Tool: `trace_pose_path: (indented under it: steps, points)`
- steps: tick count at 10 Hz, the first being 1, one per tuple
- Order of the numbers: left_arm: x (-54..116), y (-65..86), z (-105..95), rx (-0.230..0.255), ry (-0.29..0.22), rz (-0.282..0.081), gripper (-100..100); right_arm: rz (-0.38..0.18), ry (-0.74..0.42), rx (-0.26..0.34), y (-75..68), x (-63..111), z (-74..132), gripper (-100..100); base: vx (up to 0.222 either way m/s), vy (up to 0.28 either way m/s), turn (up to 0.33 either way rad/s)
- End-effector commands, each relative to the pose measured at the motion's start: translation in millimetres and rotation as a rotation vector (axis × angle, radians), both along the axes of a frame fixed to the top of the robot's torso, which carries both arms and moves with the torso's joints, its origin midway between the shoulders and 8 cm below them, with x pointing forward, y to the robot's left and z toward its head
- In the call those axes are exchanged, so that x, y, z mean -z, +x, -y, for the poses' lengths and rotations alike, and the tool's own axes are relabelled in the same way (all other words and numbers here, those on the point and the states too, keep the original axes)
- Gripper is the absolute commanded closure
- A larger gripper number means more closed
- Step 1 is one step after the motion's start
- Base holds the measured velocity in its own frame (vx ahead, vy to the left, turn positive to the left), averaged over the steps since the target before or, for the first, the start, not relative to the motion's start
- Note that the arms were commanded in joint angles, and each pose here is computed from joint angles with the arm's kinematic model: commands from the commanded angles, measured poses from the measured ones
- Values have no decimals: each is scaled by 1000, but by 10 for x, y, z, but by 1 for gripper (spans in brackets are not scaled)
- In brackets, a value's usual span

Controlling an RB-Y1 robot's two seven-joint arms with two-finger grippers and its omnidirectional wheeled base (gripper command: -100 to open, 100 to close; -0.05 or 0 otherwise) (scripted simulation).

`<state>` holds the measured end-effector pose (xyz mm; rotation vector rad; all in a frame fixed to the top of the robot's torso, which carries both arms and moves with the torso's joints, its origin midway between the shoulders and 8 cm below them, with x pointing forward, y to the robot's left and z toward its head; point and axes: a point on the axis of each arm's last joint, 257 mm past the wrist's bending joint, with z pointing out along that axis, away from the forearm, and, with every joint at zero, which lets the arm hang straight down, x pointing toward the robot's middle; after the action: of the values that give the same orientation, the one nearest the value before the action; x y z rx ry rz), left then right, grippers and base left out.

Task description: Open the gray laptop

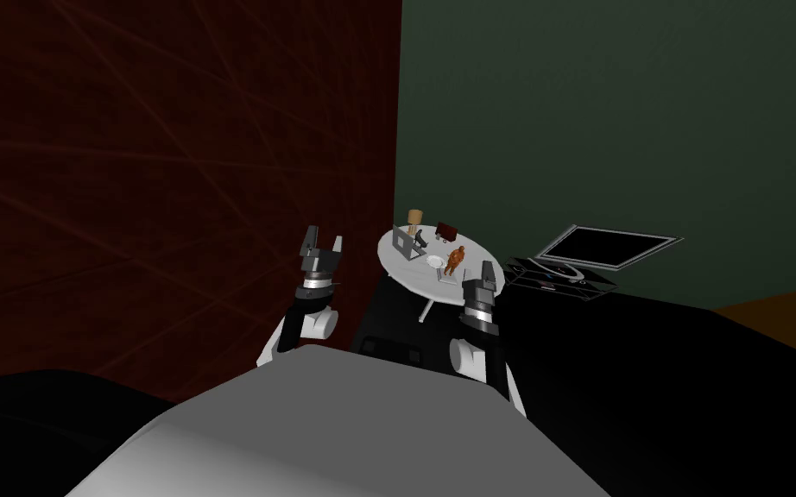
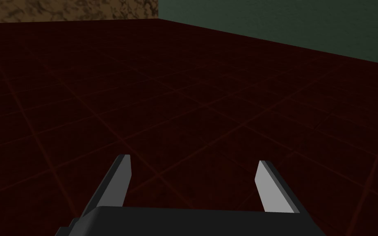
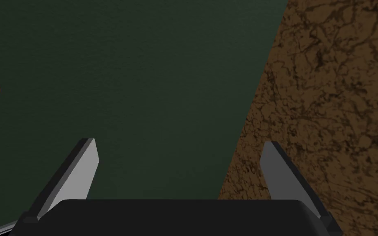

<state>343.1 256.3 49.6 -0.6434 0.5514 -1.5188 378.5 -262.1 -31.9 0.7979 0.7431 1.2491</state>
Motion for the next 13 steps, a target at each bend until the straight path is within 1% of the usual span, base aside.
trace_pose_path:
  steps: [1, 9, 10, 13]
  points:
    - [0, 0, 0, 0, 0, 0, 0, 0, 0, 0, 0, 0, 0, 0, 0, 0, 0]
    - [-2, -1, 0, 0, 0, 0, 0, 0, 0, 0, -1, -2, 0, 0, 0, 0, 0]
    - [-2, -1, 0, 0, 0, 0, 0, -10, -18, -28, 29, 33, -23, -100, 8, -2, 27]
    - [1, 0, 0, 0, 0, 0, 0, -35, -11, -92, 143, 136, -36, -100, 7, -10, 51]
